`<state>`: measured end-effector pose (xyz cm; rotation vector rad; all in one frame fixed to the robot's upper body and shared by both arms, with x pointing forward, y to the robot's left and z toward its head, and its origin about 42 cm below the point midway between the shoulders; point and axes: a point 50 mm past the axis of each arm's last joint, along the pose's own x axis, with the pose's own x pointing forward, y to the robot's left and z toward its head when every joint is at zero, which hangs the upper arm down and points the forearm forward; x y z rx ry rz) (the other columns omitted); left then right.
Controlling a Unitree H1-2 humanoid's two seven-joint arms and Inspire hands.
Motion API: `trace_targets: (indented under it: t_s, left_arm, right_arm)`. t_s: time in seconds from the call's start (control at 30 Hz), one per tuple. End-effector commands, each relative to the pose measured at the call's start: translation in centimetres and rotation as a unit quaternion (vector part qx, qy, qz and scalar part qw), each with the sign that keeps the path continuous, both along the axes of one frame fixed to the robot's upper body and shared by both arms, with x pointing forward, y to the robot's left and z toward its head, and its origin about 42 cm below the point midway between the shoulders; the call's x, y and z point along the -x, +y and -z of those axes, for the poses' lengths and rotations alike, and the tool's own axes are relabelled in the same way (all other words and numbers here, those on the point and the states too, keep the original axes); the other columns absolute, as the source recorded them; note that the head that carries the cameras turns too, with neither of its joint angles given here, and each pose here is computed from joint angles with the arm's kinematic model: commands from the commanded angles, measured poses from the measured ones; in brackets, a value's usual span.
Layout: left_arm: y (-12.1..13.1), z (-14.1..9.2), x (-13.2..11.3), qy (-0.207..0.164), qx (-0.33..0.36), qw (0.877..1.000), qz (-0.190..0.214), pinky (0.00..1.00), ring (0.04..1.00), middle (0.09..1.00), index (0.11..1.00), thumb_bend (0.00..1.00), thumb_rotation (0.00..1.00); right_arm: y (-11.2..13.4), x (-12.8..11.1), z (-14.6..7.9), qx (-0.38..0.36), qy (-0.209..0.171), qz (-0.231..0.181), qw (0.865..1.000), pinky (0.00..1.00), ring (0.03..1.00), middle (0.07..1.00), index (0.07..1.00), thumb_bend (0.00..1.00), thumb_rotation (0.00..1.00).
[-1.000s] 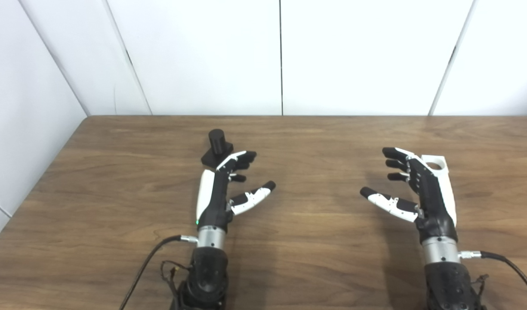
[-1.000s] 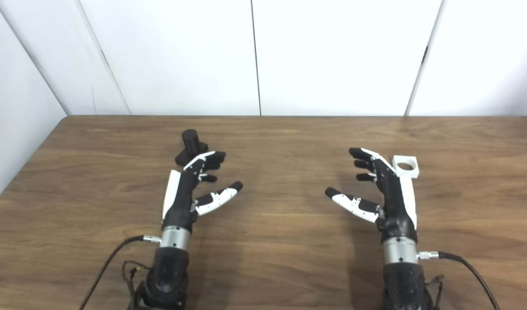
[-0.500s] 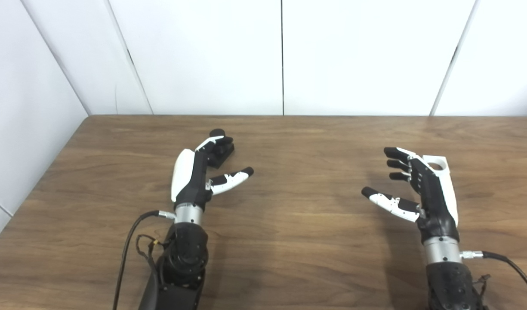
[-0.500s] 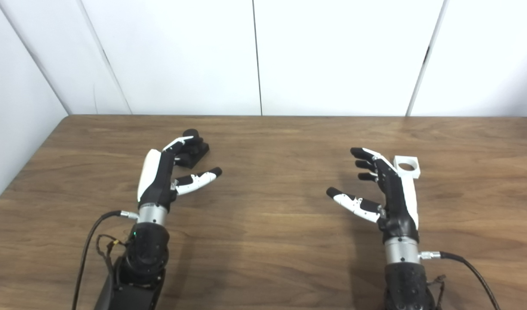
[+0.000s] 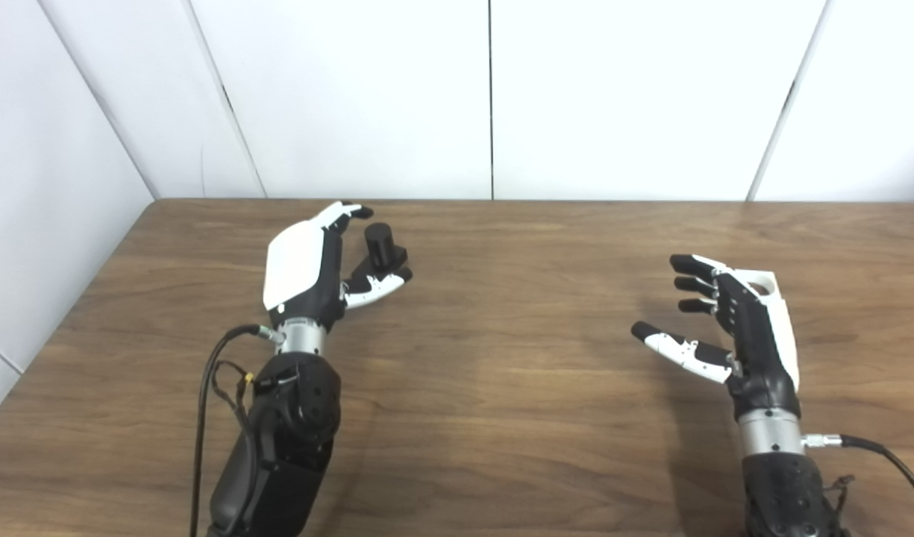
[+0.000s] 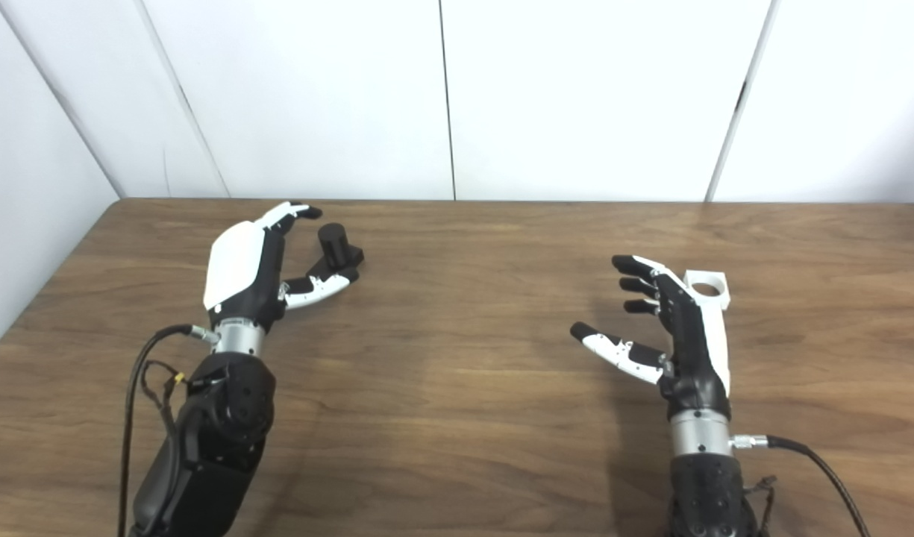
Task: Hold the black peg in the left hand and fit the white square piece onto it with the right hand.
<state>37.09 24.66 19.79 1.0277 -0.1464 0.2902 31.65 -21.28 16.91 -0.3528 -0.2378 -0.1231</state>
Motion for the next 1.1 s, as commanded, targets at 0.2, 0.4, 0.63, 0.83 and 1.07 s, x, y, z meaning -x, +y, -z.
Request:
trace_targets:
  t_s: [0.2, 0.4, 0.63, 0.83, 1.07]
  left_arm:
    - [0.7, -3.3, -2.7, -0.042, -0.083, 0.995, -0.037, 0.91, 0.949, 0.923, 0.766, 0.78, 0.41]
    - [1.2, -3.3, -4.1, -0.034, -0.104, 0.993, -0.052, 0.93, 0.968, 0.943, 0.75, 0.81, 0.43]
    - [1.4, -2.4, -5.2, -0.021, -0.127, 0.99, -0.066, 0.93, 0.977, 0.945, 0.713, 0.86, 0.51]
    - [1.2, -2.8, -6.2, 0.018, -0.144, 0.987, -0.072, 1.0, 0.999, 0.974, 0.689, 0.93, 0.6]
    - [1.2, -7.1, -7.8, 0.062, -0.165, 0.983, -0.049, 0.97, 1.0, 0.97, 0.668, 0.97, 0.51]
  right_arm:
    - [0.3, -0.6, -2.0, 0.001, -0.052, -0.002, 0.999, 0.64, 0.734, 0.77, 0.728, 0.69, 0.04]
    - [0.4, -0.6, -1.9, -0.003, -0.049, -0.003, 0.999, 0.64, 0.738, 0.773, 0.729, 0.69, 0.04]
    - [0.5, -0.4, -1.9, -0.006, -0.045, -0.002, 0.999, 0.66, 0.745, 0.776, 0.732, 0.68, 0.04]
    - [0.4, -0.3, -1.9, -0.002, -0.047, 0.0, 0.999, 0.65, 0.738, 0.769, 0.728, 0.68, 0.06]
    - [0.5, -0.3, -1.7, -0.004, -0.045, -0.003, 0.999, 0.65, 0.751, 0.772, 0.731, 0.67, 0.06]
